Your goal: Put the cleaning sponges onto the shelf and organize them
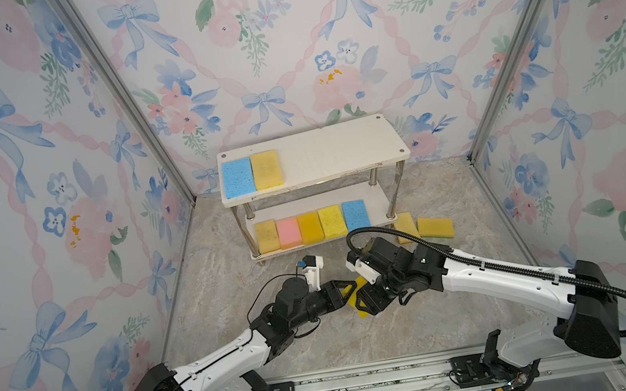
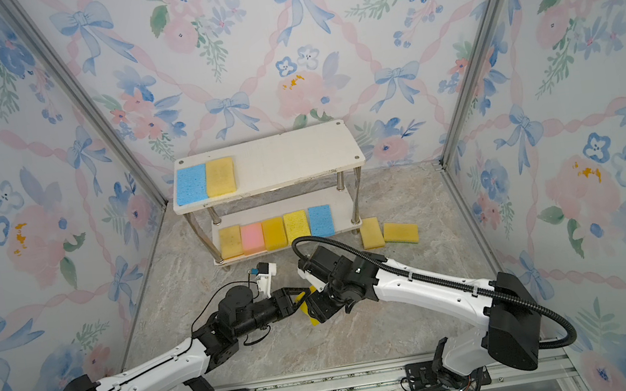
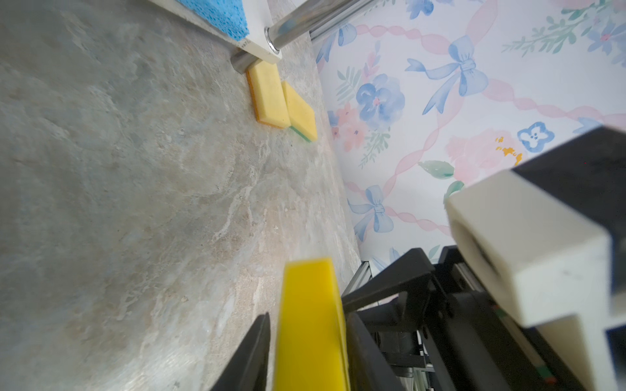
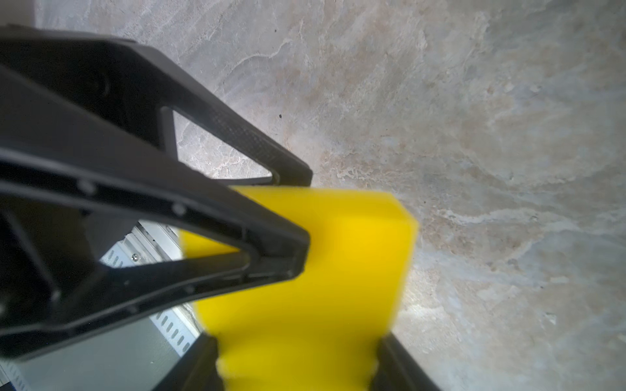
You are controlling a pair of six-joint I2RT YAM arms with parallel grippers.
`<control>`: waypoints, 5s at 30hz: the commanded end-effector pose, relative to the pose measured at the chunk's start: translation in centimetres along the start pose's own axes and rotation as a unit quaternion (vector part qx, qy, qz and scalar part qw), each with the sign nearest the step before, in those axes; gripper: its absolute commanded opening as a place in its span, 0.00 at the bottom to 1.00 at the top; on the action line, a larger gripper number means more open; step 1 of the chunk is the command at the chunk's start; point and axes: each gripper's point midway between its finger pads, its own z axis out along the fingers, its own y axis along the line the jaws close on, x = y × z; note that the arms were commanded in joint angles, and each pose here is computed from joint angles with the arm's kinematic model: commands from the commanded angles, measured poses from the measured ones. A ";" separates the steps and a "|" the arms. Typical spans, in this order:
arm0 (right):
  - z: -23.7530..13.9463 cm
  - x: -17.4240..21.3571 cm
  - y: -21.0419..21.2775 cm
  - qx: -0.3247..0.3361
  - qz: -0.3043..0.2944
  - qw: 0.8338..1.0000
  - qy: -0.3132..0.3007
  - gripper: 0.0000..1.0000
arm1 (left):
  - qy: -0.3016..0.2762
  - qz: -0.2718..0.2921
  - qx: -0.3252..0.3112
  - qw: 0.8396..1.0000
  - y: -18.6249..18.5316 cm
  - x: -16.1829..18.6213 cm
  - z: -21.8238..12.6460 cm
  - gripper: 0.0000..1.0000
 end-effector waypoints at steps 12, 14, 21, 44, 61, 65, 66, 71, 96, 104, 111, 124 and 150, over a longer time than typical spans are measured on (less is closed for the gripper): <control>-7.7 -1.9 -0.9 -0.141 0.107 0.974 -0.140 0.85 | -0.027 0.024 0.046 0.998 -1.7 -2.1 -2.3 0.11; -8.2 -1.7 -0.7 -0.187 0.127 0.964 -0.141 0.82 | -0.030 0.030 0.061 0.997 -2.5 -2.6 -2.7 0.11; -8.9 -1.8 0.4 -0.268 0.155 0.940 -0.143 0.70 | -0.022 0.055 0.104 0.993 -5.4 -3.1 -3.6 0.11; -7.3 -1.7 1.6 -0.283 0.150 0.941 -0.113 0.50 | -0.048 0.044 0.132 0.989 -7.2 -4.6 -5.3 0.11; -6.9 -3.1 1.5 -0.277 0.157 0.940 -0.124 0.40 | -0.052 0.039 0.141 0.988 -7.7 -4.8 -5.7 0.11; -7.3 -3.1 1.8 -0.280 0.151 0.939 -0.127 0.31 | -0.053 0.037 0.140 0.988 -7.7 -4.9 -5.7 0.11; -7.4 -3.1 1.8 -0.281 0.150 0.939 -0.128 0.29 | -0.052 0.037 0.140 0.988 -7.7 -4.9 -5.6 0.11; -7.6 -3.1 1.9 -0.280 0.148 0.940 -0.128 0.13 | -0.053 0.036 0.142 0.988 -7.8 -4.9 -5.7 0.10; -20.4 -16.1 -1.2 -0.186 0.193 0.917 -0.296 0.00 | -0.104 0.060 -0.100 0.988 1.6 -6.2 -9.5 0.98; -20.8 -24.4 -0.5 -0.197 0.203 0.904 -0.320 0.00 | -0.083 0.062 -0.097 0.990 3.2 -4.2 -9.4 0.98; -17.9 -29.4 -0.5 -0.198 0.222 0.897 -0.327 0.00 | -0.065 0.058 -0.100 0.991 4.6 -2.9 -9.2 0.98; -15.1 -33.3 0.2 -0.219 0.251 0.884 -0.329 0.00 | -0.059 0.057 -0.095 0.992 4.8 -2.4 -9.3 0.98; -15.4 -32.9 -0.7 -0.207 0.252 0.881 -0.343 0.64 | -0.060 0.056 -0.092 0.992 4.7 -2.9 -9.4 0.98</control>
